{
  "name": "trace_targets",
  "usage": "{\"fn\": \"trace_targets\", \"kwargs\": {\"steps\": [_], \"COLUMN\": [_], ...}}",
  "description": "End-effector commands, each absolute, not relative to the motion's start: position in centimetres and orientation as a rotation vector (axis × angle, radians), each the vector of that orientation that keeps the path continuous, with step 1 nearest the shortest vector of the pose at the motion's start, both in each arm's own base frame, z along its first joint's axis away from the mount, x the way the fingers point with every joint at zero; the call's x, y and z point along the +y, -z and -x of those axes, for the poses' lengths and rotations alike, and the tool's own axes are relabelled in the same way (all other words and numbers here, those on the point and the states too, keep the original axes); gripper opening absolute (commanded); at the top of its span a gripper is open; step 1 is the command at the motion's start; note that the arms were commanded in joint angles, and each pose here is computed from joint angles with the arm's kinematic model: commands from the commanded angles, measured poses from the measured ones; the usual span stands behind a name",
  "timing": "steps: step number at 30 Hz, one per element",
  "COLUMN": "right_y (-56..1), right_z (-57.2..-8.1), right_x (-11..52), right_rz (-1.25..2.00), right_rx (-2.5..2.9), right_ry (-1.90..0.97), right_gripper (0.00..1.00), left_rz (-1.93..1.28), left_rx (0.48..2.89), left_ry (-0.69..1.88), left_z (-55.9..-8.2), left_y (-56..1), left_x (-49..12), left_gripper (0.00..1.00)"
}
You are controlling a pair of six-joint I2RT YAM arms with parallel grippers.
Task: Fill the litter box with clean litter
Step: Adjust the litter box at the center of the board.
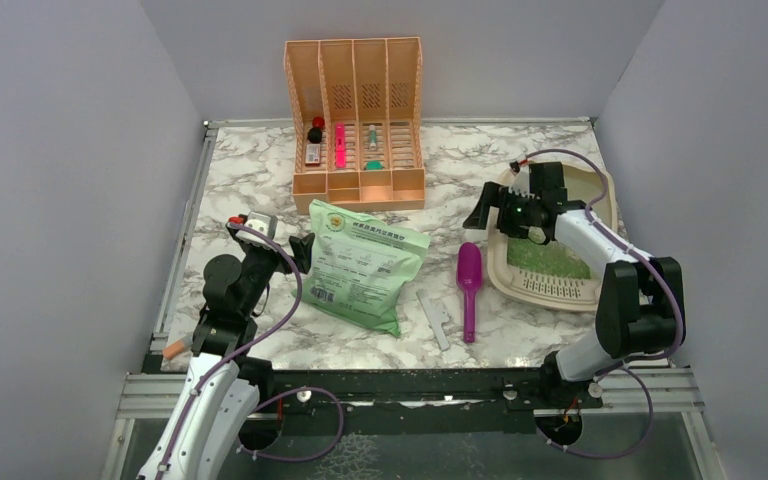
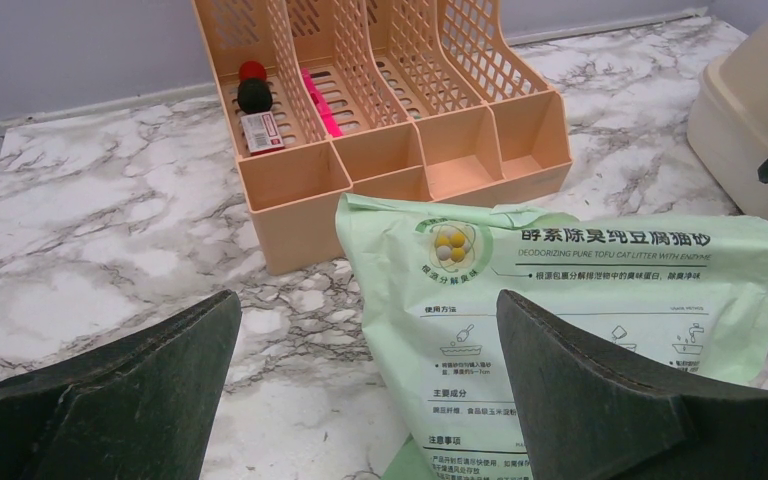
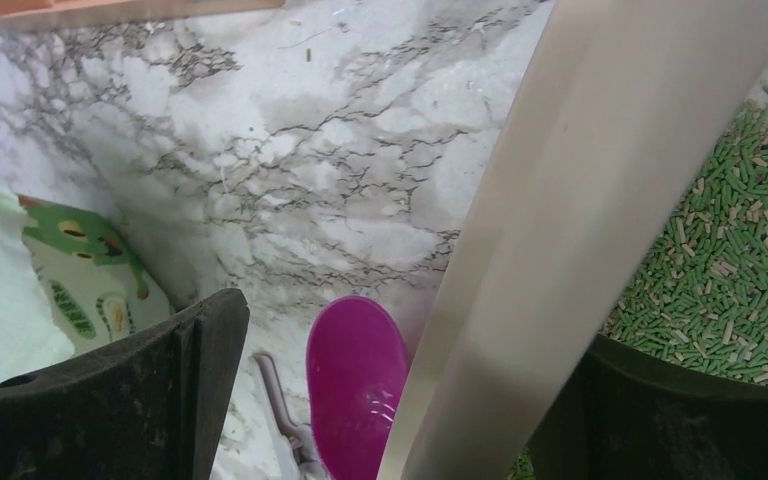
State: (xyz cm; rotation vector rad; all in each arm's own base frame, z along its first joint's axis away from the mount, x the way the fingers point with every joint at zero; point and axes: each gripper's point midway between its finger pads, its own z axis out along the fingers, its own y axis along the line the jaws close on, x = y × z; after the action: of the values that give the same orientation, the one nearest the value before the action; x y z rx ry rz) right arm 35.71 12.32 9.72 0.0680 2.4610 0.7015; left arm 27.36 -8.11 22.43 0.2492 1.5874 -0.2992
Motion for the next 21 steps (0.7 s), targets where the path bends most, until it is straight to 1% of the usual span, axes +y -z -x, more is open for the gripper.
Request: {"fn": "trace_targets", "kwargs": {"steps": [1,4,14,21], "right_y": [-11.2,-11.1,-10.7,-10.7], "right_z": [-35.4,-35.0,-33.9,-33.3], "right_x": [14.8,15.3,17.5,18.3], "right_rz": [0.070,0.097,0.196,0.251], "right_rx": [2.389,2.392,2.414,2.421], "right_ry": [-0.879,-0.908,-0.997,-0.986], "right_gripper": [0.99,0.98,0.98,0.97], "left_rz": [-0.272,-0.273,-0.279,-0.283], "left_rx": [1.548,1.548,1.549,1.553], "left_ry": [0.304,0.304,0.305,0.309], "left_z": [-27.2,-27.2,-27.2,-27.2], "left_y": [-23.9,-23.8,-23.8,-23.7], "left_x": [-8.4,-8.4,-8.4,-8.5], "left_gripper": [0.99,0.99,0.99,0.99]}}
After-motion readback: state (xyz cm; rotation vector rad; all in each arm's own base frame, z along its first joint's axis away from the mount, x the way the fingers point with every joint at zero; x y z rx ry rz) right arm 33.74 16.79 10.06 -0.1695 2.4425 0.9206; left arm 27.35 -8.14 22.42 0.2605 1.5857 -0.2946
